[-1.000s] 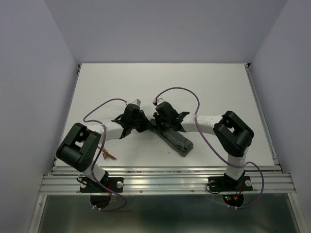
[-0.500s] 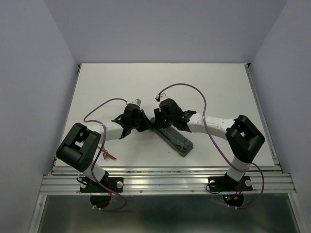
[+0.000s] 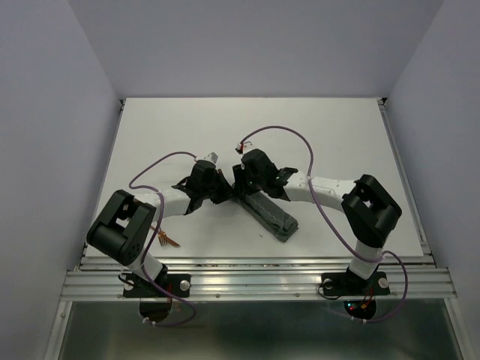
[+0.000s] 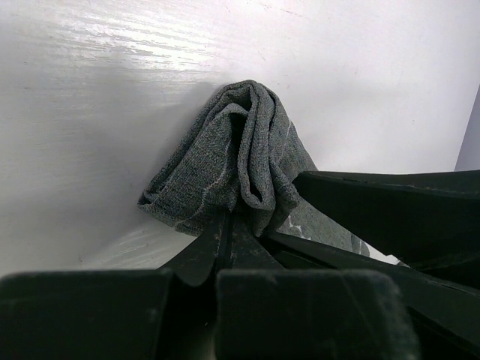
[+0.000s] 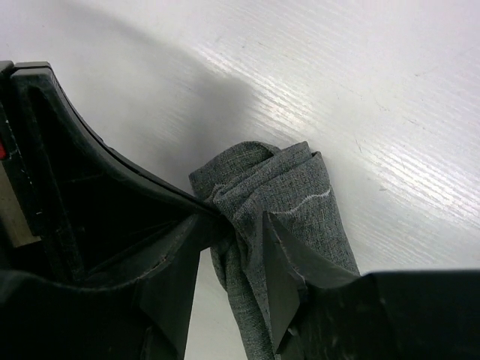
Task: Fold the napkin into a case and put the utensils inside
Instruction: Grasp the top corner of the smaller rectangle folded napkin at the center of the board.
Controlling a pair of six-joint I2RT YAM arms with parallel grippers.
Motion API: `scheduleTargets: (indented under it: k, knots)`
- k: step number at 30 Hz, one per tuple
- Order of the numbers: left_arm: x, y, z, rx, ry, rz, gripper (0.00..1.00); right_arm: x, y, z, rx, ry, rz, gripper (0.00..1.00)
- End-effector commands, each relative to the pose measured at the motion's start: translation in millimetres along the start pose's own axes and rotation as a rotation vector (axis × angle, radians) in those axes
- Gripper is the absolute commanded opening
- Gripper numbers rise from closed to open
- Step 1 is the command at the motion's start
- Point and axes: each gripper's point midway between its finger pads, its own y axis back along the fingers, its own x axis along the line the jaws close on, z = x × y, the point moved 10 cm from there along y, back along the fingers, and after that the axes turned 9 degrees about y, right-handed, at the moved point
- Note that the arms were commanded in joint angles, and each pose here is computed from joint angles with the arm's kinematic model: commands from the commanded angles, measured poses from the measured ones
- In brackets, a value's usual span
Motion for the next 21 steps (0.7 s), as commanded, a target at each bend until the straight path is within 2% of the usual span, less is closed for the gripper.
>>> scheduleTargets:
  k: [1,13,16,17,19,21]
  knots:
    - [-2.1,1.9,2.2,-0.018,-0.012,-0.034,0.00,1.5,-4.9,20.3,-0.056,0.007,0.000,0.43]
    - [-3.2,2.5,2.5,-0.018,-0.015,-0.041,0.00,-1.8,-13.6,13.4,-0.033,0.003,-0.041,0.27]
    - [-3.1,2.2,2.5,-0.018,-0.014,-0.041,0.00,-2.5,-12.9,13.2,-0.035,0.000,-0.050,0.16]
    - [-2.8,1.9,2.4,-0.018,-0.013,-0.040,0.00,-2.9,-12.6,12.9,-0.034,0.000,-0.055,0.08]
    - [-3.4,2.2,2.6,-0.019,-0.012,-0.042,0.00,-3.1,-11.3,13.4,-0.036,-0.003,-0.058,0.01]
    - [-3.9,3.1,3.3,-0.022,-0.012,-0.044,0.00,-3.6,-9.1,13.1,-0.039,-0.005,-0.060,0.01]
